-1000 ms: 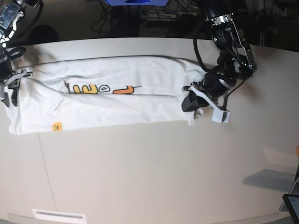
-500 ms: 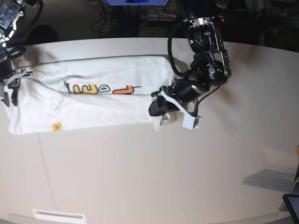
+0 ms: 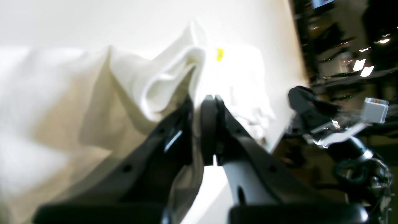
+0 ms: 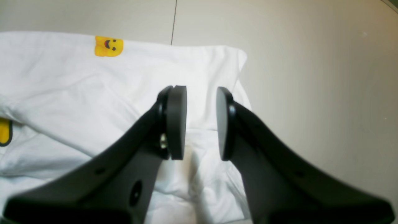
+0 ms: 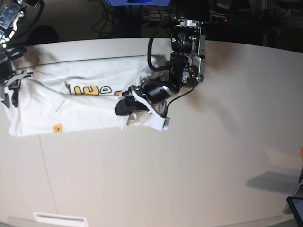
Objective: Fold the T-shirt properly
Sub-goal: 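Carry the strip end over the strip and lay it near the right gripper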
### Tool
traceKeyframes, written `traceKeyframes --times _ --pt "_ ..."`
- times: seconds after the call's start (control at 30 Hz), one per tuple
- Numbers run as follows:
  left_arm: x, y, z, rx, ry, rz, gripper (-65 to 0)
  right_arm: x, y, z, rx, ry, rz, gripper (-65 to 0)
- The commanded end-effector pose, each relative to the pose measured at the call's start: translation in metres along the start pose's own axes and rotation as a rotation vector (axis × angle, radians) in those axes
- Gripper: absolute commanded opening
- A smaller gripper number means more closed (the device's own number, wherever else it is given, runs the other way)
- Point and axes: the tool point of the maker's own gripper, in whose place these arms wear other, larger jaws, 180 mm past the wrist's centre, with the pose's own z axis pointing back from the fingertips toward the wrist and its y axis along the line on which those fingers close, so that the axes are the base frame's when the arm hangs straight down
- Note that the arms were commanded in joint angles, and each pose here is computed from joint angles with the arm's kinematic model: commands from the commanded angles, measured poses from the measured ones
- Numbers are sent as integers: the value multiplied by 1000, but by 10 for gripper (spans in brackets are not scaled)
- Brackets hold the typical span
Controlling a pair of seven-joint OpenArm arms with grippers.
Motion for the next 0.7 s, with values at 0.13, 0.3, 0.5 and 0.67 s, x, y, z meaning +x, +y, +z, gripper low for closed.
traceKeyframes --times 0.13,0.3,0.5,0.67 --pt "18 -5 -16 -43 -27 16 -650 14 -7 1 -12 -49 11 -490" --pt "8 -14 -30 -69 26 -1 -650 14 -6 1 -9 -49 11 -490" --pt "5 -20 -39 -87 56 -18 -650 15 -6 1 -9 -52 10 -490" --pt "2 -18 -40 -82 64 -10 -650 15 -6 1 -9 -53 9 -490"
